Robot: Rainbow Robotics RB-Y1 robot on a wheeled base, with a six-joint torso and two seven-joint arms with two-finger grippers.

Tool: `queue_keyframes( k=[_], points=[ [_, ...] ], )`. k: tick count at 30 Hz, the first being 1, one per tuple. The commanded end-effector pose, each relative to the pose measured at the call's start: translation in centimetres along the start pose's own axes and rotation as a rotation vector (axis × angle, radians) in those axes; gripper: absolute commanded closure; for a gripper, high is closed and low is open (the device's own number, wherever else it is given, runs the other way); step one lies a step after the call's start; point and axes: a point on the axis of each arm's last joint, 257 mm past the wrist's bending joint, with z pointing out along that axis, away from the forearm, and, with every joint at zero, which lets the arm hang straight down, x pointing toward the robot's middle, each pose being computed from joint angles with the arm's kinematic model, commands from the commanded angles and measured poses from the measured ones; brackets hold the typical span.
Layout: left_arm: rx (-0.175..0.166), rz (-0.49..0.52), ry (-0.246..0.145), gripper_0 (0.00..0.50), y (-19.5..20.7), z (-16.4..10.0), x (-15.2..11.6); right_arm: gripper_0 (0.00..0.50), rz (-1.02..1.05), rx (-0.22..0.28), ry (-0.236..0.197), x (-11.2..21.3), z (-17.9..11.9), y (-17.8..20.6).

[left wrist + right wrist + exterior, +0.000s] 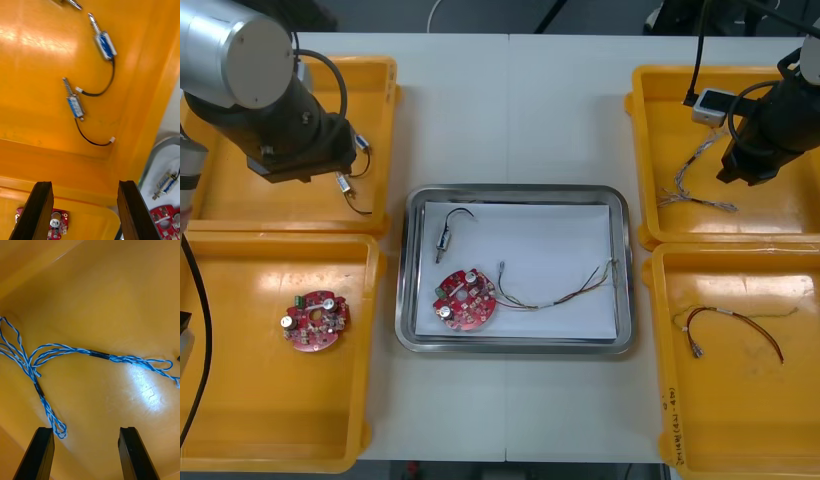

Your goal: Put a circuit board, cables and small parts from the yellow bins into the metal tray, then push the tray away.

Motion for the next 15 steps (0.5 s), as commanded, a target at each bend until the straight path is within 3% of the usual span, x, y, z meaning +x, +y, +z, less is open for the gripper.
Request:
queue_keyframes(
  k=[1,7,12,15],
  points=[
    [-0.018,-0.158,-0.126,0.0,2.5,-3.0,-4.8,0.0,-0.083,0.009,-0.011,-1.2,0.6,0.5],
    [0.005,-0.179,-0.208,0.0,2.9,-3.3,-7.4,0.0,-0.075,-0.019,-0.015,-0.8,1.9,1.9],
    [0.047,-0.194,-0.277,0.0,2.6,-3.2,-9.8,0.0,-0.07,-0.043,-0.011,0.0,2.7,2.9],
    [0.059,-0.201,-0.302,0.0,2.5,-2.6,-10.7,0.0,-0.065,-0.053,-0.014,0.3,3.2,3.5]
  ],
)
